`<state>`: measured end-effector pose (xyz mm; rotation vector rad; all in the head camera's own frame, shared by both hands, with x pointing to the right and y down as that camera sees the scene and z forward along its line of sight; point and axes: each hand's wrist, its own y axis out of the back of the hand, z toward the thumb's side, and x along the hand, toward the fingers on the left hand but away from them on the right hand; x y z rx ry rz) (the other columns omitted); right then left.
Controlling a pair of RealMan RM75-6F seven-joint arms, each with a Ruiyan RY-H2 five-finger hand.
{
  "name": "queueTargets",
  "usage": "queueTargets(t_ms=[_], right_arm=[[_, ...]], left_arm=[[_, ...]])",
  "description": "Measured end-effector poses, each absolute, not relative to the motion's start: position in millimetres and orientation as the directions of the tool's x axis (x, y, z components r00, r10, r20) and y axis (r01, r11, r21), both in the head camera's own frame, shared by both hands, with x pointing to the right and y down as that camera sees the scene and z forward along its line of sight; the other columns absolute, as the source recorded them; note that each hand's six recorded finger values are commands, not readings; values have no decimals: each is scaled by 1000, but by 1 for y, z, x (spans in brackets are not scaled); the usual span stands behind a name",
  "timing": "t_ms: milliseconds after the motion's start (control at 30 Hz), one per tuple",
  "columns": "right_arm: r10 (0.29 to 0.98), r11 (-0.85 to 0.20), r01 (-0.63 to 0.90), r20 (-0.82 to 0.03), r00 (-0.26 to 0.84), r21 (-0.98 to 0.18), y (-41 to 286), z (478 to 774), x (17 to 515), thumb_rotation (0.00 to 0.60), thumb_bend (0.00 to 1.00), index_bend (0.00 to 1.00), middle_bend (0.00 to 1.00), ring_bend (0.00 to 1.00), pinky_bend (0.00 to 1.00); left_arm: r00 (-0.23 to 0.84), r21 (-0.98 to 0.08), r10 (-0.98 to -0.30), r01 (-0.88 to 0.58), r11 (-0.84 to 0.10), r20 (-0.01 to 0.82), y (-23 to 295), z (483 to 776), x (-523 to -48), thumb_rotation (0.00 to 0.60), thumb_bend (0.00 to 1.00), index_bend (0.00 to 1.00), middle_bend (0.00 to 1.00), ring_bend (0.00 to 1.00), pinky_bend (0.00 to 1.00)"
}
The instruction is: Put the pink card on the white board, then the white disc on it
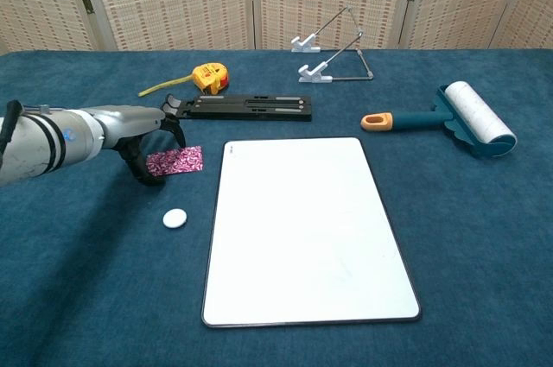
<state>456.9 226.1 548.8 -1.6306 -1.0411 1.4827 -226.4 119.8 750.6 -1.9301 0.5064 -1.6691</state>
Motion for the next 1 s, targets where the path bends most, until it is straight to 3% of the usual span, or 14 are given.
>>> queueTargets(t_ms=[1000], right_arm=[[897,-441,108,-442,22,-891,229,547,456,600,368,104,58,83,0]], left_arm=[[191,-646,-629,37,-763,754,122,756,-225,600,354,367,69,0,0]])
